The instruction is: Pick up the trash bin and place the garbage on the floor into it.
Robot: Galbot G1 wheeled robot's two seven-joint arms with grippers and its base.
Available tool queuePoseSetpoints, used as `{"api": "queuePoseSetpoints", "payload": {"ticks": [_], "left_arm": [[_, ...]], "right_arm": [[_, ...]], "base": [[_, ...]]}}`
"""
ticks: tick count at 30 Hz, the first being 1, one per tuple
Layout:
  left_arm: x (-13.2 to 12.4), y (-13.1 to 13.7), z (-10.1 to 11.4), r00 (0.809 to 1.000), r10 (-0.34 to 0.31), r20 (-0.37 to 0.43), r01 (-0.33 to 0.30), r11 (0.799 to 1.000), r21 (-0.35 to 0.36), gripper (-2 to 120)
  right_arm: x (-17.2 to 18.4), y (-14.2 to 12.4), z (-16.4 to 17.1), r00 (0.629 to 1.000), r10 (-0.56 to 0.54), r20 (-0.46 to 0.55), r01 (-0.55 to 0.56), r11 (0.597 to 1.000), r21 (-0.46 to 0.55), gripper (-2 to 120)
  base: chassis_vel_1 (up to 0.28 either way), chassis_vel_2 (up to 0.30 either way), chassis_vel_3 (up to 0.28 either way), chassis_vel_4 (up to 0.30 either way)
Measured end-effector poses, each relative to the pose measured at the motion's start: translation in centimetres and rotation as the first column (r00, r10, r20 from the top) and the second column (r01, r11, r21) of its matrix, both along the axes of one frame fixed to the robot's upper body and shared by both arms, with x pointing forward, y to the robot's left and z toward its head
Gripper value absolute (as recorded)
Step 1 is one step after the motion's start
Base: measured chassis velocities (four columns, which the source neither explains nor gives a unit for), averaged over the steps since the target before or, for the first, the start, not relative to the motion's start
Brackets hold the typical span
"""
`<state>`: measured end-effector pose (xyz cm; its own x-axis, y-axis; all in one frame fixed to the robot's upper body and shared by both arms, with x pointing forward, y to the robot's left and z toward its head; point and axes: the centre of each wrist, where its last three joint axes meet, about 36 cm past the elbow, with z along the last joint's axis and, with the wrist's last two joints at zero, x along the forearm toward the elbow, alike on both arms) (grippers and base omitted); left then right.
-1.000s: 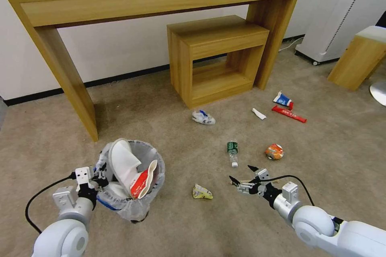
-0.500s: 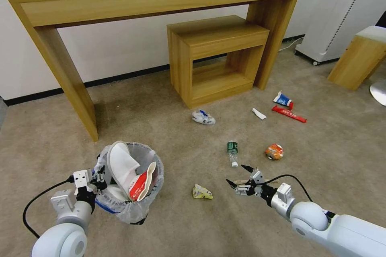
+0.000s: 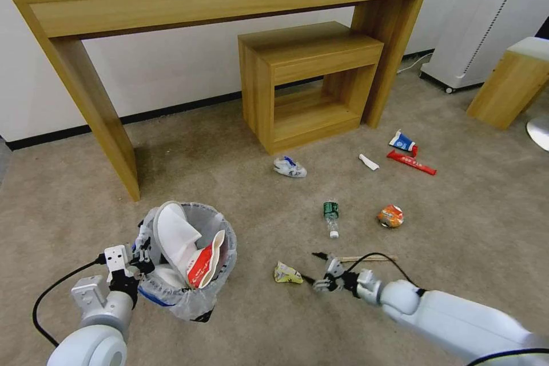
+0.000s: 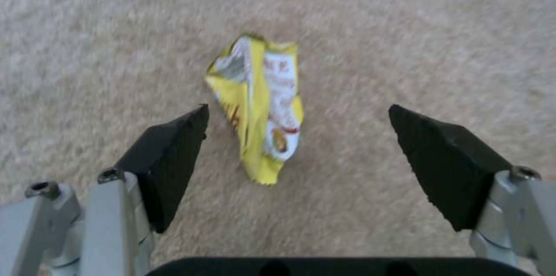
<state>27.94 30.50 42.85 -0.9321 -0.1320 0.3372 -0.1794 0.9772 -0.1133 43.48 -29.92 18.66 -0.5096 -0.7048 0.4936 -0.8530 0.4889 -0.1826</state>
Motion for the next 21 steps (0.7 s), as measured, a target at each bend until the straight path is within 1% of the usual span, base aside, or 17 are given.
{"api": "queuePoseSetpoints", "payload": {"ticks": [7,9,12,13,14,17,19,21], "left_arm": [[-0.1,-0.2,-0.2,1.0,0.006,0.005,-0.006,1.0,-0.008,3],[0.0,-0.4,-0.2,1.0,0.003,0.008,-0.002,1.0,-0.013,3],[0.1,-0.5,-0.1,1.0,0.001,0.013,0.0,1.0,-0.016,3],[0.1,-0.6,-0.1,1.0,-0.001,0.014,0.001,1.0,-0.018,3],[0.1,-0.6,-0.1,1.0,-0.001,0.014,0.001,1.0,-0.018,3],[0.2,-0.7,-0.1,1.0,-0.005,0.017,0.005,1.0,-0.023,3],[0.2,-0.7,-0.1,1.0,-0.005,0.018,0.005,1.0,-0.025,3],[0.3,-0.8,-0.2,1.0,-0.005,0.019,0.006,1.0,-0.029,3]], "right_arm": [[0.3,0.2,-1.6,1.0,0.012,-0.01,-0.012,1.0,-0.017,82],[0.4,0.3,-2.1,1.0,0.014,-0.008,-0.014,1.0,-0.018,76],[0.5,0.4,-2.4,1.0,0.014,-0.008,-0.014,1.0,-0.018,72],[0.6,0.5,-2.6,1.0,0.018,-0.007,-0.018,1.0,-0.017,65],[0.6,0.5,-2.6,1.0,0.018,-0.007,-0.018,1.0,-0.017,65],[0.9,0.7,-3.1,1.0,0.027,-0.006,-0.027,0.999,-0.019,57],[1.0,0.7,-3.3,1.0,0.029,-0.007,-0.029,0.999,-0.019,55],[1.3,1.1,-3.8,0.999,0.036,-0.006,-0.037,0.999,-0.016,47]], "base": [[0.0,0.0,0.0,0.0],[0.0,0.0,0.0,0.0],[0.0,0.0,0.0,0.0],[0.0,0.0,0.0,0.0],[0.0,0.0,0.0,0.0],[0.0,0.0,0.0,0.0],[0.0,0.0,0.0,0.0],[0.0,0.0,0.0,0.0]]}}
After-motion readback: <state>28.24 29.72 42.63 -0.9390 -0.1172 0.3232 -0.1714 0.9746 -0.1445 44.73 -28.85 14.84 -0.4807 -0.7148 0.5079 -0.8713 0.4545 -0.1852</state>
